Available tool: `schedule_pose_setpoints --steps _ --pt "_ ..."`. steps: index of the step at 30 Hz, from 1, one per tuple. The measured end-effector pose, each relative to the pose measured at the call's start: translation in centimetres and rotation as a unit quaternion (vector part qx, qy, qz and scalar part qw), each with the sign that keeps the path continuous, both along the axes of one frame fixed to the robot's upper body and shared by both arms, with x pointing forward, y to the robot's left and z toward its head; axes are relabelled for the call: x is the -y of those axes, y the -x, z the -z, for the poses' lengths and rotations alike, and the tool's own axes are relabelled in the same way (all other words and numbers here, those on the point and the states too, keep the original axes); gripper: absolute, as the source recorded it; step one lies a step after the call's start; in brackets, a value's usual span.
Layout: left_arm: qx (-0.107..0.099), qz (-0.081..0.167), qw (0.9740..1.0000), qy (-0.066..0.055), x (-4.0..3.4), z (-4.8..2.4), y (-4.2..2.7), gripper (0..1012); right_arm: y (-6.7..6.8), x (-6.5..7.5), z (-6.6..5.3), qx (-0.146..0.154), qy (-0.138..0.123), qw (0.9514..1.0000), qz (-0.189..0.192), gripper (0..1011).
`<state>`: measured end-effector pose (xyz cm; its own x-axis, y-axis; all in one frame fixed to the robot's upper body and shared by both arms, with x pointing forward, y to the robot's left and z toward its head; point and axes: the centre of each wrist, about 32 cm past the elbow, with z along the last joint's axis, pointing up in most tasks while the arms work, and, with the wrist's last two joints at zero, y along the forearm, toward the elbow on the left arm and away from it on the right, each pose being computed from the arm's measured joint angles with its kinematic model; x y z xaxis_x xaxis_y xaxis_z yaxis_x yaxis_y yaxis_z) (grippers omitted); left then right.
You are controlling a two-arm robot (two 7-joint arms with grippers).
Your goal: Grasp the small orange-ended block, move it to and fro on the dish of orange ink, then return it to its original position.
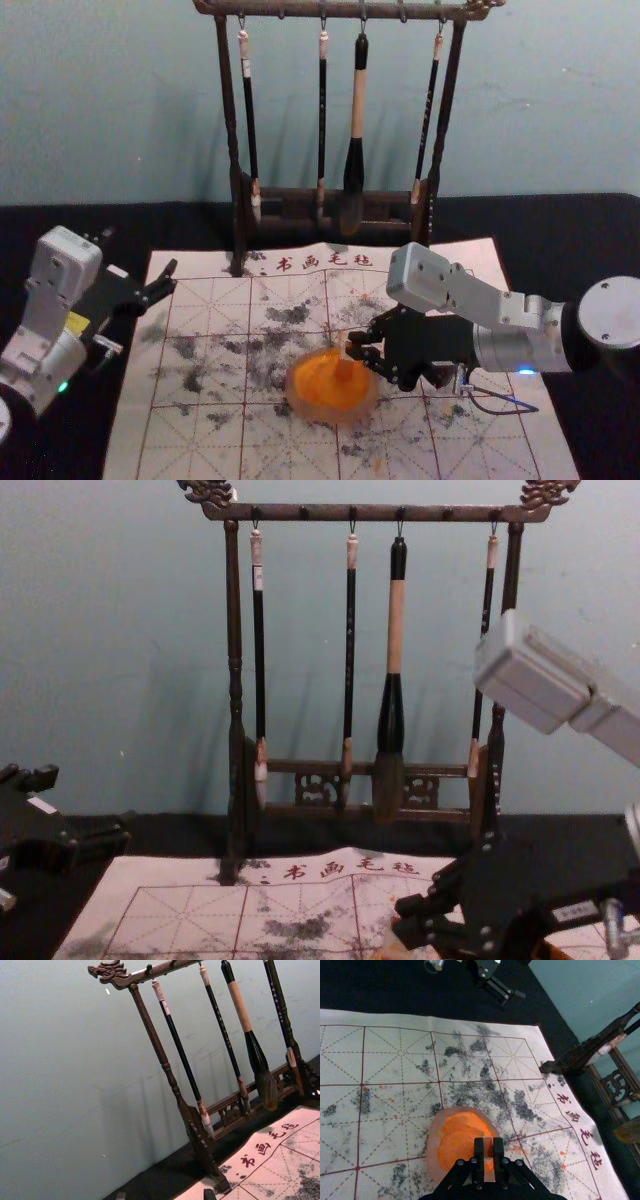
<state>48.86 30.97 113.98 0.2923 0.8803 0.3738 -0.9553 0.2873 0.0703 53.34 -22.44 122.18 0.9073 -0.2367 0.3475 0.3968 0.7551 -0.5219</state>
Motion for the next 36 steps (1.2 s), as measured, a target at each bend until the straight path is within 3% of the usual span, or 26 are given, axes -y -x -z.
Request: schedule_pose_setpoints --steps 19,36 --pt "0.0 0.0 1.0 0.0 0.0 0.0 0.0 1001 1.5 1.1 -0.5 -0.005 -0.001 0.9999 -0.009 75" --pt "0.0 0.0 1.0 0.0 0.0 0.0 0.0 1001 1.9 0.3 -0.4 -0.015 0.0 0.9994 -0.031 75"
